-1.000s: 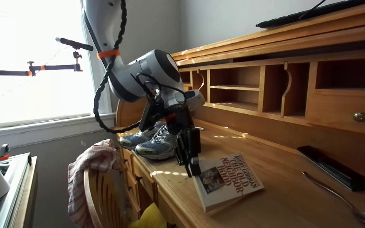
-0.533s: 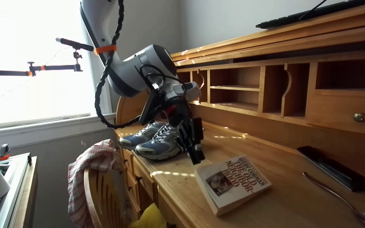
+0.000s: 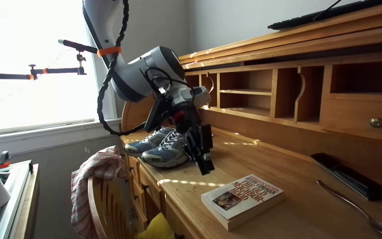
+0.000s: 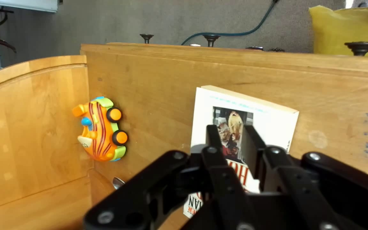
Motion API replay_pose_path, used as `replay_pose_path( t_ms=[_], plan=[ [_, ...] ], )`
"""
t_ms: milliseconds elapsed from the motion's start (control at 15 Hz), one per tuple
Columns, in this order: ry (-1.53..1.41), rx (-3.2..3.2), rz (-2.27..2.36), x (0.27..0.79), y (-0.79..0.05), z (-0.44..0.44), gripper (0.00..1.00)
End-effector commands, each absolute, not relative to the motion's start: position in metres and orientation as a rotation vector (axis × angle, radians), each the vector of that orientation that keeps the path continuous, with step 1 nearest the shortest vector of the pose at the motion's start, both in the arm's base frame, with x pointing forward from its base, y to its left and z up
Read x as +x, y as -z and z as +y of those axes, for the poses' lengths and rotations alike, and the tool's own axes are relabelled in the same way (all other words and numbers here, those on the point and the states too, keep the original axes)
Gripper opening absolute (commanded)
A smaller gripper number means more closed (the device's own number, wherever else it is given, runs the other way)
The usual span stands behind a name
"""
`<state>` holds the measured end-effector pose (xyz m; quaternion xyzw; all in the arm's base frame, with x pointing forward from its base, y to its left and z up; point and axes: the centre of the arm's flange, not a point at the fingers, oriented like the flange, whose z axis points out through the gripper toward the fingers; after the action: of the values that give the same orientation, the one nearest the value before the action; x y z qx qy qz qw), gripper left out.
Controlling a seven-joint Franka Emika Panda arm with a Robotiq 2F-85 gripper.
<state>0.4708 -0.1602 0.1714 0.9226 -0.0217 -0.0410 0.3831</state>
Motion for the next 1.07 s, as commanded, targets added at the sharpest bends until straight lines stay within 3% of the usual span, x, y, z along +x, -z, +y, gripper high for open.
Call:
replay_pose_path(
  t_ms=[0,400,533,600,733,1000],
  plan=[
    [0.044,2.443,-0.142,0.477,-0.174,-0.180,0.55],
    [-0.088,2.631,-0.425,0.480,-0.179,-0.231,1.00],
    [-0.149,2.679,-0.503,0.478,-0.178,-0.244,0.99],
    [-0.167,2.697,-0.533,0.476,-0.177,-0.249,0.74],
    [-0.211,2.719,-0.587,0.475,-0.174,-0.258,0.70],
    [-0.228,2.772,-0.615,0.472,-0.164,-0.270,0.39]
  ],
)
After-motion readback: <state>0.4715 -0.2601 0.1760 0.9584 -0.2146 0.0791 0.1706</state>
